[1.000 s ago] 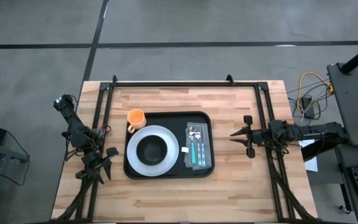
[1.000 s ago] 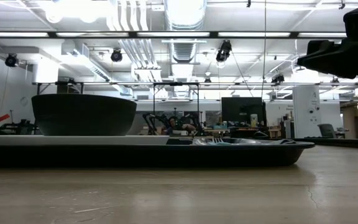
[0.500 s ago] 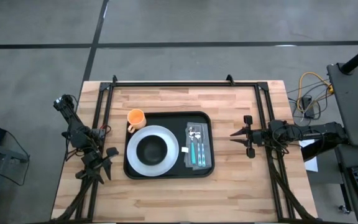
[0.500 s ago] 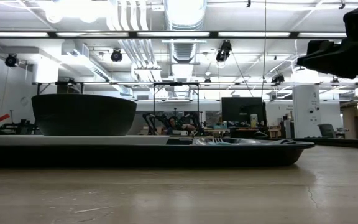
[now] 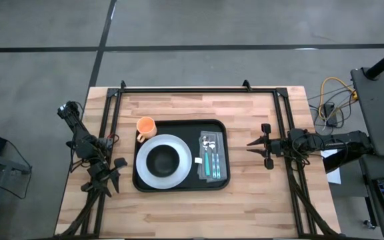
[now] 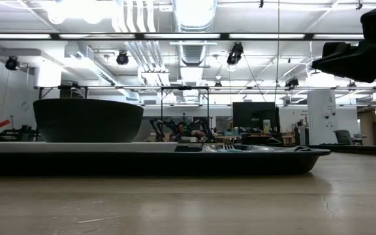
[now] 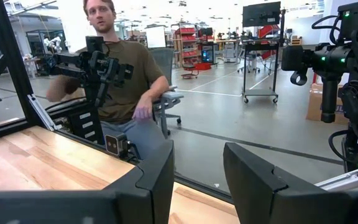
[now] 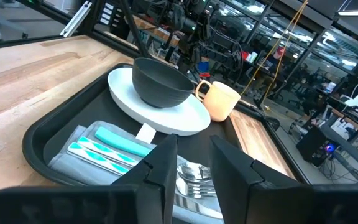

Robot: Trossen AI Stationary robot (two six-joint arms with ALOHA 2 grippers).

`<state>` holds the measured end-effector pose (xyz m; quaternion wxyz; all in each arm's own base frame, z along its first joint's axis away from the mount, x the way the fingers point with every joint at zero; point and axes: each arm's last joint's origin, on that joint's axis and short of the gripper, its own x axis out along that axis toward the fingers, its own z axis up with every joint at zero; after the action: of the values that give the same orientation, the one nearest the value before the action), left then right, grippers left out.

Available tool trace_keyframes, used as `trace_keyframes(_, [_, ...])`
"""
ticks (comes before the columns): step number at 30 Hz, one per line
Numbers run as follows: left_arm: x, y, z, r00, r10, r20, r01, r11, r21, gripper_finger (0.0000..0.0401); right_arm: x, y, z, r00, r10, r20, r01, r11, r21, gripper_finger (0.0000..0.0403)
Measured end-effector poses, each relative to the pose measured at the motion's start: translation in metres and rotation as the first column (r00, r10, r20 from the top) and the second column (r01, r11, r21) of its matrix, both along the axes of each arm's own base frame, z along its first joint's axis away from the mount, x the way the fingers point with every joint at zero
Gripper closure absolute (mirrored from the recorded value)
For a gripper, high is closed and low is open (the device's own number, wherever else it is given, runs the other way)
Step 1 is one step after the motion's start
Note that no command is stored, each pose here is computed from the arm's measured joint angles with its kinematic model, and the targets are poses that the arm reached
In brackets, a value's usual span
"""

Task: Set up tray
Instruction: Return to Home Position

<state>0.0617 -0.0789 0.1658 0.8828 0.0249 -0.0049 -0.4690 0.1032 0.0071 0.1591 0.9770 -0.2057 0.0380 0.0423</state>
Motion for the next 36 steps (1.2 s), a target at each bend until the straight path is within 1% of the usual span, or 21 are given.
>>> trace_keyframes(6, [0.0000,0.0000,0.0000,1.000,0.000,0.000,0.000,1.000,0.000,0.0281,0.0000,0.0000,0.0000,1.000,0.000,0.000,0.000,1.000,0.000,0.0319])
trace_keyframes(16, [0.0000,0.0000,-0.0001,1.000,0.000,0.000,0.000,1.000,0.000,0.0281,0.0000,0.0000,0.0000,1.000,0.001,0.000,-0.001,1.000,0.000,0.0335])
trace_keyframes(29, [0.0000,0.0000,0.0000,1.000,0.000,0.000,0.000,1.000,0.000,0.0281,0.0000,0.0000,0.0000,1.000,0.001,0.000,-0.001,1.000,0.000,0.0319])
trace_keyframes(36, [0.0000,0.0000,-0.0001,1.000,0.000,0.000,0.000,1.000,0.000,0.0281,0.0000,0.0000,0.0000,1.000,0.001,0.000,-0.001,1.000,0.000,0.0326])
